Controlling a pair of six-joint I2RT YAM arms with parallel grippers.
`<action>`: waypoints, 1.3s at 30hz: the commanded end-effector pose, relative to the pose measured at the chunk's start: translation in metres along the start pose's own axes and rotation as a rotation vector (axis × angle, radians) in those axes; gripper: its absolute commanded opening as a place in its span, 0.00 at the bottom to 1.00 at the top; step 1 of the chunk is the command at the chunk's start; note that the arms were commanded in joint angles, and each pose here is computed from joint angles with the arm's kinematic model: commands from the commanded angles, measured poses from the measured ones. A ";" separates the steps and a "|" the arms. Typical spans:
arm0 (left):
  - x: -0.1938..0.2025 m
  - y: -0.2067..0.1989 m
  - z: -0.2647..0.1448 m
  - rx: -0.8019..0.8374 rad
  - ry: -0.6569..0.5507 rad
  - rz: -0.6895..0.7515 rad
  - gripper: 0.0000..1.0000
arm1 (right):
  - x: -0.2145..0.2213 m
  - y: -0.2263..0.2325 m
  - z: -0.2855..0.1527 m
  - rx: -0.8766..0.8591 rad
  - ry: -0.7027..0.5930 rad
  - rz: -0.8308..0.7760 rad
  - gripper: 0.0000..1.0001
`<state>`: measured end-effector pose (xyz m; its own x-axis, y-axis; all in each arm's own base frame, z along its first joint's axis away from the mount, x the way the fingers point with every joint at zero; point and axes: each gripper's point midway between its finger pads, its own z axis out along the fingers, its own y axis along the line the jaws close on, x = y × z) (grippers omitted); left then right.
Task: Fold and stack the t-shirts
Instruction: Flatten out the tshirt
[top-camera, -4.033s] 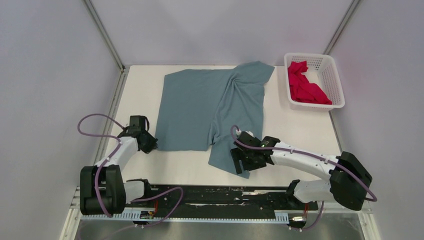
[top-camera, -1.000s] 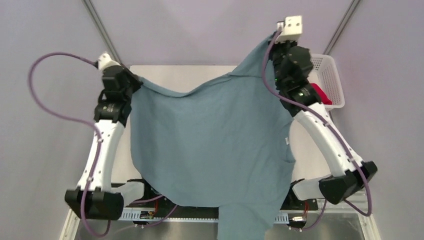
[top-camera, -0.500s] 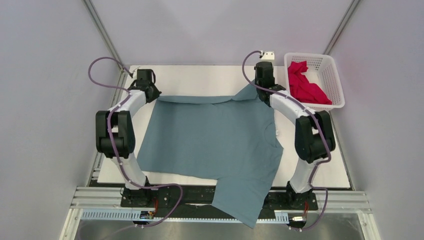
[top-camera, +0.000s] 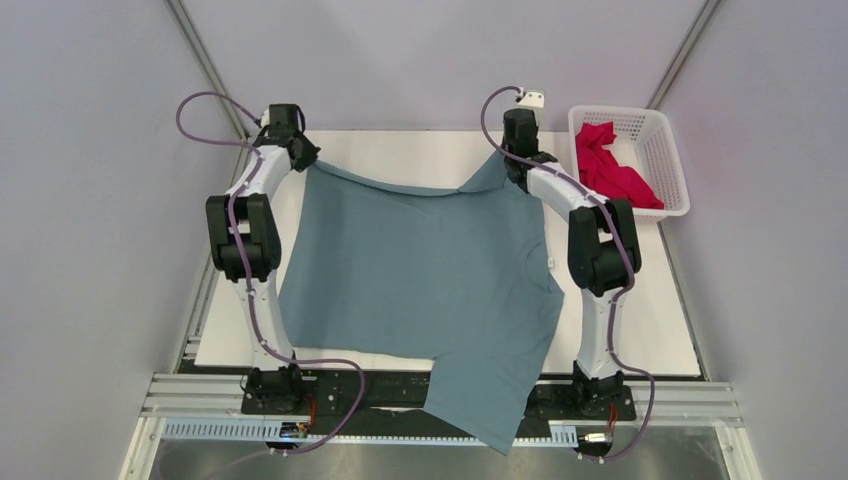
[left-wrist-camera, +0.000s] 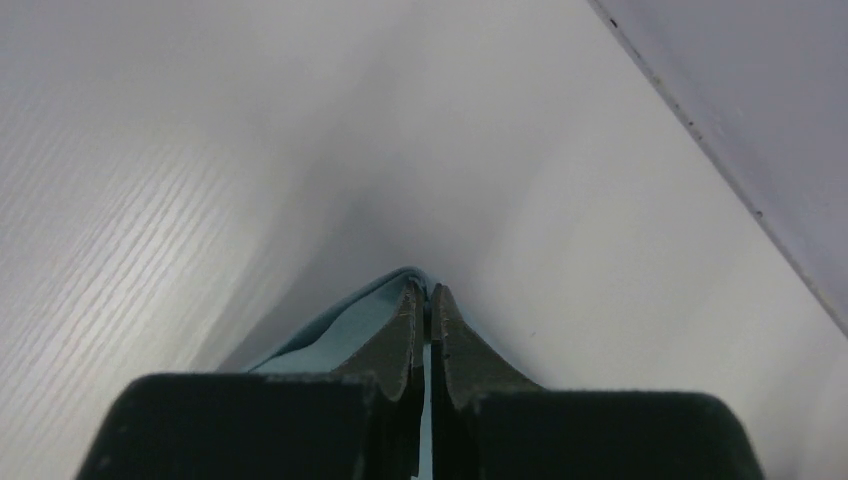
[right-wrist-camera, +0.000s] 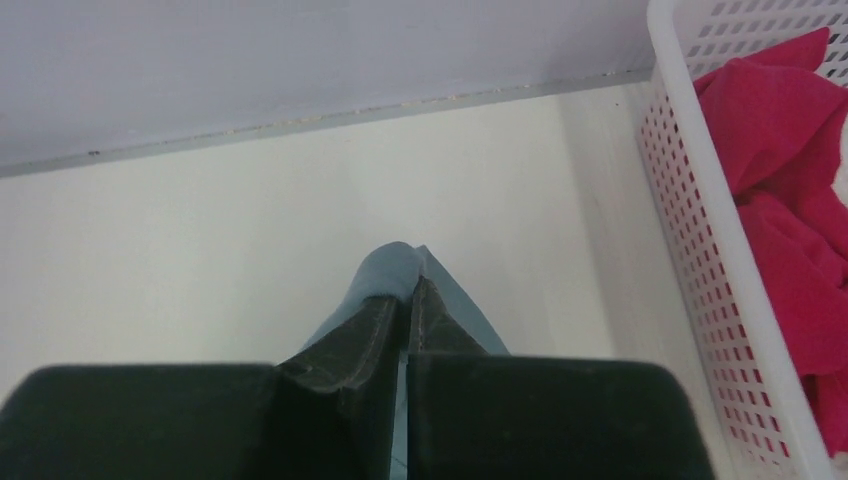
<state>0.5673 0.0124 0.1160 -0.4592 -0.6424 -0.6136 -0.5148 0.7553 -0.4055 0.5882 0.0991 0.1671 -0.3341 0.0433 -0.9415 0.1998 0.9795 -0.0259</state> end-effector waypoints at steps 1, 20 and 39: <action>-0.007 -0.001 0.020 -0.024 0.047 -0.129 0.00 | -0.010 0.004 0.033 0.000 -0.026 0.193 0.09; 0.009 -0.047 -0.075 0.193 0.122 0.008 1.00 | 0.051 0.077 -0.045 -0.541 0.409 0.327 1.00; 0.152 -0.009 -0.067 0.172 0.398 0.059 1.00 | 0.103 0.125 0.012 -0.466 0.448 0.490 1.00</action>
<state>0.4490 -0.1008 0.0667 -0.7489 -0.5854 -0.3106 -0.4049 0.7753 -0.4847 0.5579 0.2232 0.0568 -0.7497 0.3789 -0.5425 0.0098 0.8261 0.5635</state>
